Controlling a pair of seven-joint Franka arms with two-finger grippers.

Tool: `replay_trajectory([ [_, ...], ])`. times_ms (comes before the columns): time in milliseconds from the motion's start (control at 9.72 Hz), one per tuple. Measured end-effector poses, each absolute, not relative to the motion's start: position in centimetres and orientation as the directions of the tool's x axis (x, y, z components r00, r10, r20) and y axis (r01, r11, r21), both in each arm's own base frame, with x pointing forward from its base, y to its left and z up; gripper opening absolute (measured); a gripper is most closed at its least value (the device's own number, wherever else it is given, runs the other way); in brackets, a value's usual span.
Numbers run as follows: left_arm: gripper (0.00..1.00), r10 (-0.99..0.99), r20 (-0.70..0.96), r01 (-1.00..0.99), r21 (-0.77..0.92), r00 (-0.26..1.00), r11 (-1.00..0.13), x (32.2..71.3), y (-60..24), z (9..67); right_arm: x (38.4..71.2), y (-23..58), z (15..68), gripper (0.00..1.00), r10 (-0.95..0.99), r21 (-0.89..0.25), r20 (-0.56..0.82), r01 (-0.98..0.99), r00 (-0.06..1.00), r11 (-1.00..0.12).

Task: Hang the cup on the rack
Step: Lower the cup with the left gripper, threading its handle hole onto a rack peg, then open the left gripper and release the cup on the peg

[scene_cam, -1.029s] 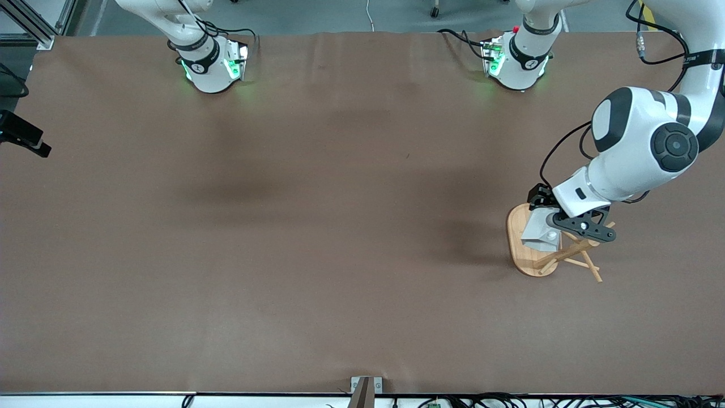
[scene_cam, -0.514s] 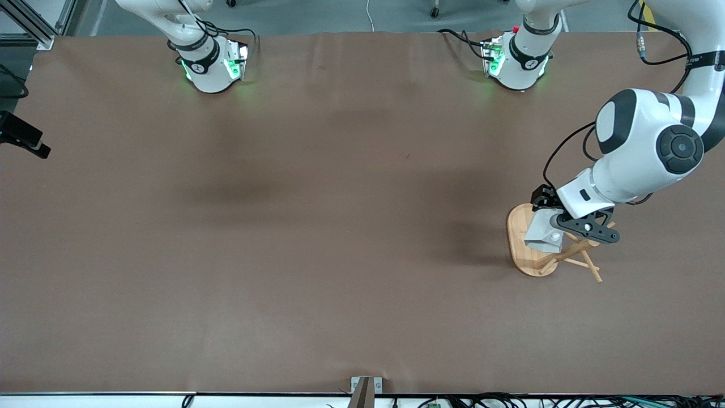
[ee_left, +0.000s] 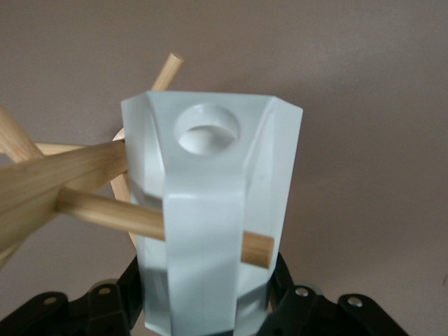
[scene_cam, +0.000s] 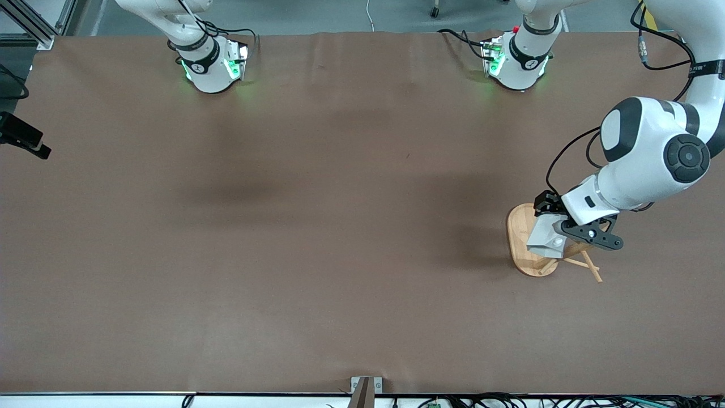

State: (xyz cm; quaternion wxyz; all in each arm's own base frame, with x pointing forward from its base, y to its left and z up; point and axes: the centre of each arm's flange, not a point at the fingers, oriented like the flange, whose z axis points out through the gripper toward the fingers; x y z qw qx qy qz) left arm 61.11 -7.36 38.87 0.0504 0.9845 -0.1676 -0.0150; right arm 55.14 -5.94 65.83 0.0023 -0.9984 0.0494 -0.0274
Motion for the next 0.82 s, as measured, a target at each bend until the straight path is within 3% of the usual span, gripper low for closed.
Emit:
replay_trajectory([
  [103,0.72,-0.332,-0.007,-0.33,0.106,0.943,-0.938,61.4,-7.3,39.0,55.2,-5.9,65.8,1.0,-0.099,-0.007,0.056,-0.099,0.994,-0.995],
  [309,0.99,-0.326,0.011,-0.325,0.103,0.945,-0.94,61.9,-6.7,39.8,55.2,-5.9,65.8,1.0,-0.099,-0.007,0.057,-0.099,0.993,-0.995],
  [823,1.0,-0.311,0.013,-0.31,0.096,0.95,-0.946,63.2,-5.5,47.1,55.2,-6.0,65.8,1.0,-0.099,-0.007,0.058,-0.099,0.993,-0.995],
])
